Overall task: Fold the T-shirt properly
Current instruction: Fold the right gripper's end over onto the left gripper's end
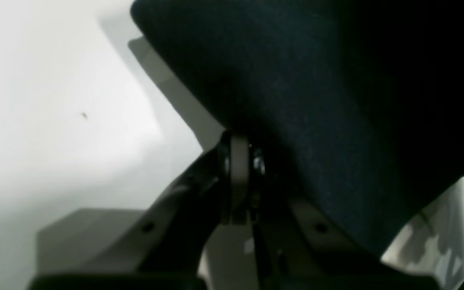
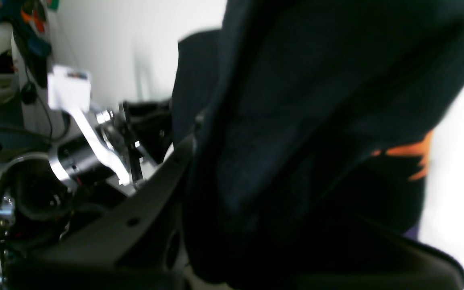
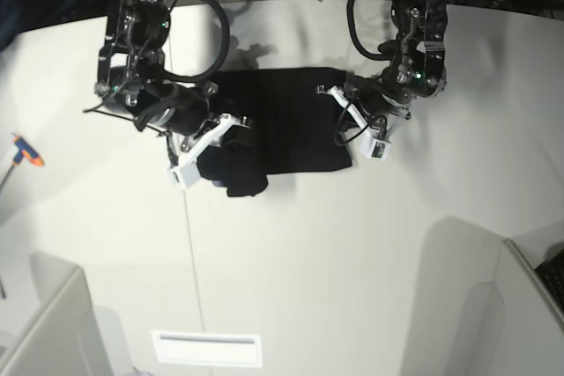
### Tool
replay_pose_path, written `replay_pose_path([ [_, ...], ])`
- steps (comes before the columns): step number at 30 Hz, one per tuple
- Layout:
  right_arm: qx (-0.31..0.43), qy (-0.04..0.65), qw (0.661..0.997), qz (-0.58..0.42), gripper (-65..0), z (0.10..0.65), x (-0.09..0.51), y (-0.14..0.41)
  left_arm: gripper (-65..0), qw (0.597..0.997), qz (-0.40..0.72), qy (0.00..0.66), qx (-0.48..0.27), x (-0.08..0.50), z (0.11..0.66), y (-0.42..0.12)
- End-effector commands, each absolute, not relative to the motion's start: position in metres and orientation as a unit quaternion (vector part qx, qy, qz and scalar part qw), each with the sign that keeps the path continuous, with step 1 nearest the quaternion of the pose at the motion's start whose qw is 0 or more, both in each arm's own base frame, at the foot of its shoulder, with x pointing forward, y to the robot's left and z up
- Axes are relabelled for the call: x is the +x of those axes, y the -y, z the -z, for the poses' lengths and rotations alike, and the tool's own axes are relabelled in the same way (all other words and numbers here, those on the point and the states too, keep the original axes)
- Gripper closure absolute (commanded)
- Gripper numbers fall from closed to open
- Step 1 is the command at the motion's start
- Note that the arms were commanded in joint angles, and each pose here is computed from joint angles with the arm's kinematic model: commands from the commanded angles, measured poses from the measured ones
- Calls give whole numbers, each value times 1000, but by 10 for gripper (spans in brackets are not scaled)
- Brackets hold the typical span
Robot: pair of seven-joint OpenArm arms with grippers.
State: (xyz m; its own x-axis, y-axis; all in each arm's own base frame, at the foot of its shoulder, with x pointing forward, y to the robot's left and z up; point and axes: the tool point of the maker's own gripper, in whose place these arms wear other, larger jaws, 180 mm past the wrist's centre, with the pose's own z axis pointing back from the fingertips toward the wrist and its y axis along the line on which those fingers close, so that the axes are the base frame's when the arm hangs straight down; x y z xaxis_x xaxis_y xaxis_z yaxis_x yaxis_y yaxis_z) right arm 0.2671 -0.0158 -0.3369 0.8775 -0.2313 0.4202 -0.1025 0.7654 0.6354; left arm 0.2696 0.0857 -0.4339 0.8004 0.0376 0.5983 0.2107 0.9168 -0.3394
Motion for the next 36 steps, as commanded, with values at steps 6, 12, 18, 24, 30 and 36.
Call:
replay_pose_path([
  [6,368,265,891,11,0,317,272,-6,0,933,53,302,-188,266,436,-89],
  [12,381,284,880,27,0,311,277,-13,0,933,55,302,-189,266,436,-88],
  [18,390,285,875,31,0,308,280,-20,0,933,53,302,-188,266,436,-89],
  [24,390,288,874,35,0,308,280,-19,0,933,54,302,-187,266,436,-90],
  [30,388,296,871,53,0,316,287,-17,0,934,56,301,-182,266,437,-96],
  [36,387,285,875,64,0,329,287,-18,0,931,57,318,-173,269,425,-105],
])
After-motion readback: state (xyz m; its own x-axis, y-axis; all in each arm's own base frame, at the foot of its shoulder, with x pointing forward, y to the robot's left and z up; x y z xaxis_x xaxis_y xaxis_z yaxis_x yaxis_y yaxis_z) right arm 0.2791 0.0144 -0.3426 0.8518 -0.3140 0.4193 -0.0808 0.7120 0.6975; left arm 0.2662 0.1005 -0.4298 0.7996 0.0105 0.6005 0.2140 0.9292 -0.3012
